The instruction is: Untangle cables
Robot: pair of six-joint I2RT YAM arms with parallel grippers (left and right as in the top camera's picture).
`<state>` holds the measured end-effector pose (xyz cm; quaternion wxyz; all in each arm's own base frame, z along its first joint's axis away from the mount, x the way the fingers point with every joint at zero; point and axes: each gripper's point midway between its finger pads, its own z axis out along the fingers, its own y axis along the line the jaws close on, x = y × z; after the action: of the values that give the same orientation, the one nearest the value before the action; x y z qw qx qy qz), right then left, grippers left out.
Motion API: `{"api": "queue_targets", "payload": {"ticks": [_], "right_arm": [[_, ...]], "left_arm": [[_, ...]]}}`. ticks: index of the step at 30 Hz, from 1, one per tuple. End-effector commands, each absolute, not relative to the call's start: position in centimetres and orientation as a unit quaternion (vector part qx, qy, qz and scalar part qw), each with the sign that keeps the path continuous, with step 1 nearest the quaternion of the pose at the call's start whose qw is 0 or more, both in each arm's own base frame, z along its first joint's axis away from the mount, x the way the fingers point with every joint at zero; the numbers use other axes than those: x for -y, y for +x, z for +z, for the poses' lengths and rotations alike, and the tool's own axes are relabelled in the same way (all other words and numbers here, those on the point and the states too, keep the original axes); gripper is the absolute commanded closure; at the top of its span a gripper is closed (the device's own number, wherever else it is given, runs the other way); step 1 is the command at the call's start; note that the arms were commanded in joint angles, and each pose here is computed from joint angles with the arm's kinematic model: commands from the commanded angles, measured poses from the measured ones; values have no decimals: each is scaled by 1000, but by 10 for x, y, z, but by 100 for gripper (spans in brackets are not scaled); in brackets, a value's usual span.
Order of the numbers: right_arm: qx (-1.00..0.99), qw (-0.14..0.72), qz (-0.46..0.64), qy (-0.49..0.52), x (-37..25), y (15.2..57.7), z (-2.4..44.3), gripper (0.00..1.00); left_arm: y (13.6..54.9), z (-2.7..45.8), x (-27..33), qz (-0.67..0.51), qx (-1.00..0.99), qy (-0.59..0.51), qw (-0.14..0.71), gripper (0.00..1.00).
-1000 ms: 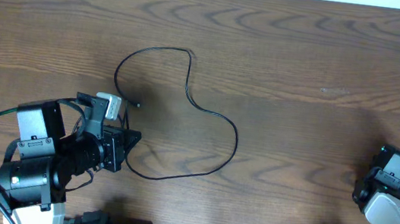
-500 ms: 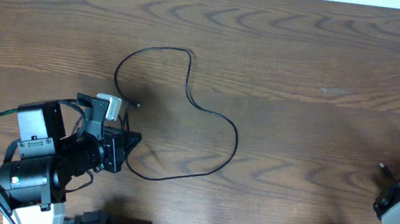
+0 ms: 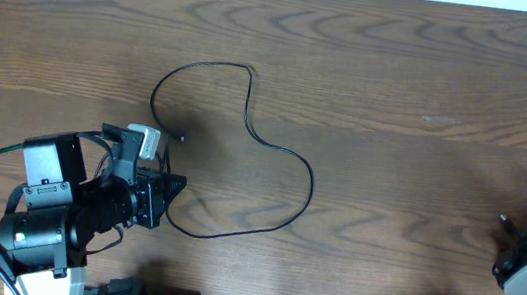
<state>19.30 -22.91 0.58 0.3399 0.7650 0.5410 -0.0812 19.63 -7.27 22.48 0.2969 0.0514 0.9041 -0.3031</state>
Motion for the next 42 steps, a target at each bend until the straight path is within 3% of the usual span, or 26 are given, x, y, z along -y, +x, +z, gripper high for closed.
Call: {"api": "queue_targets", "payload": {"ticks": [1, 15, 16, 19, 21, 26, 33, 39, 40, 42], "right_arm": [[-559, 313, -78, 764, 221, 192, -11, 53], [-584, 339, 12, 737, 219, 238, -36, 62], [-584, 343, 16, 736, 220, 240, -35, 66], [-580, 360, 24, 730, 223, 246, -30, 94], [-575, 378, 28, 725, 228, 252, -23, 99], [-561, 416, 36, 715, 239, 263, -7, 99], [-513, 508, 183, 667, 252, 316, 58, 99], [-490, 610, 351, 514, 251, 358, 175, 99], [-501, 608, 368, 494, 246, 362, 183, 92], [-527, 588, 401, 464, 232, 368, 188, 39]], "left_arm": [[196, 227, 74, -303, -902, 61, 300, 93], [195, 226, 74, -304, -903, 59, 298, 92], [195, 226, 74, -304, -903, 59, 298, 93], [195, 226, 74, -304, -903, 59, 298, 92], [195, 226, 74, -304, -903, 59, 298, 92], [195, 226, 74, -304, -903, 59, 298, 93], [195, 226, 74, -304, -903, 59, 298, 93], [195, 226, 74, -304, -903, 59, 298, 93], [195, 226, 74, -304, -903, 59, 298, 93], [195, 226, 74, -304, -903, 59, 298, 92]]}}
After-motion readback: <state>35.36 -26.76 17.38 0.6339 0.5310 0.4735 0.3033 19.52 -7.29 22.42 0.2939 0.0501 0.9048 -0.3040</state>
